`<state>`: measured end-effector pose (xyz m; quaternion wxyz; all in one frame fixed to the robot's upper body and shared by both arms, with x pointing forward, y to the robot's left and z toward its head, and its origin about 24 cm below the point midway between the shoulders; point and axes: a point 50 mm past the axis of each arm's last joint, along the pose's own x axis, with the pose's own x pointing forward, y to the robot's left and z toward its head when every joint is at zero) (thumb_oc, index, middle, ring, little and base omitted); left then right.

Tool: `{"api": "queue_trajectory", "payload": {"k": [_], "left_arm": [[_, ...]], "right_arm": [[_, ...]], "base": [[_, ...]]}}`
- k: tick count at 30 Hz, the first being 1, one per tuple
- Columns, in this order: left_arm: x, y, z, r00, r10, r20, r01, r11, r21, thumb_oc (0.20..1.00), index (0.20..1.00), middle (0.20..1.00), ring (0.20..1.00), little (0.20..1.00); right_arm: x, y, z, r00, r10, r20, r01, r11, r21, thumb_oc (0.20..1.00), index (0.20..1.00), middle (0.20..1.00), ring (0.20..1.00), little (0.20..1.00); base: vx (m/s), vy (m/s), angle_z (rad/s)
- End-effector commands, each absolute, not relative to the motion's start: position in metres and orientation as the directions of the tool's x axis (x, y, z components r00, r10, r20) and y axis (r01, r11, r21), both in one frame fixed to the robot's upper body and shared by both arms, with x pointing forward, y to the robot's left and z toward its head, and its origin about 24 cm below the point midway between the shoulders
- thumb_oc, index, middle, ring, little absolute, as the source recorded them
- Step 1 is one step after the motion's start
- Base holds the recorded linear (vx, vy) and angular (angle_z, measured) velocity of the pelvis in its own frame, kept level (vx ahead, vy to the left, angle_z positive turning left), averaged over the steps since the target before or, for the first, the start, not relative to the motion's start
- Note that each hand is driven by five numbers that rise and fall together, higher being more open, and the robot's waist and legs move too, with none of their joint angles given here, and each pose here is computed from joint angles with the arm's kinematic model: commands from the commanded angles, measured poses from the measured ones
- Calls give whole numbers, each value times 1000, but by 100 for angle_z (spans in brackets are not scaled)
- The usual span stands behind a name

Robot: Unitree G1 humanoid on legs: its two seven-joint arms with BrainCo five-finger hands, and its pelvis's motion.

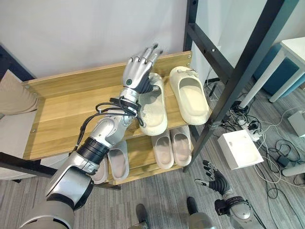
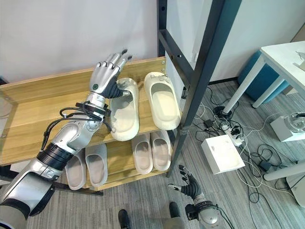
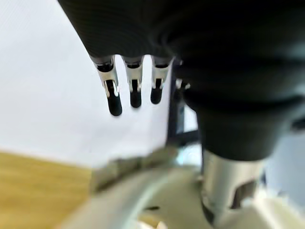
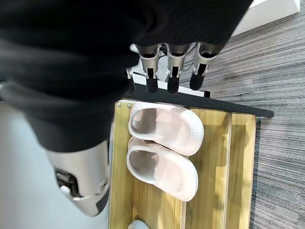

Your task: Arrange the slippers neatly on the shoe rack.

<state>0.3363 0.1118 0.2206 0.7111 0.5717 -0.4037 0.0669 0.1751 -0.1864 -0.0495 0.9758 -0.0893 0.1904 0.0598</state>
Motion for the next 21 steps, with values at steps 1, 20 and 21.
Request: {"api": "queue_trajectory", "payload": {"k": [1, 20, 21], "left_arm": [[342, 130, 252, 623, -301, 722, -620, 373, 691, 1000, 1000, 1000, 1000, 1000], [287, 155, 131, 902, -262, 345, 218, 963, 162, 1000, 1000, 1000, 1000, 1000], [285, 153, 128, 903, -288, 318, 260, 957, 129, 1000, 1000, 1000, 1000, 1000]], "right_arm": [[182, -184, -42, 940, 76, -334, -121, 986, -115, 1000, 1000, 1000, 1000, 1000], [190, -180, -48, 924, 71, -376, -112, 990, -89, 1000, 1000, 1000, 1000, 1000], [189, -179, -49, 921, 79, -383, -121, 989, -87, 1000, 1000, 1000, 1000, 1000]], "base": [[-29, -8, 5], [-12, -4, 4], [0, 0, 0]]}}
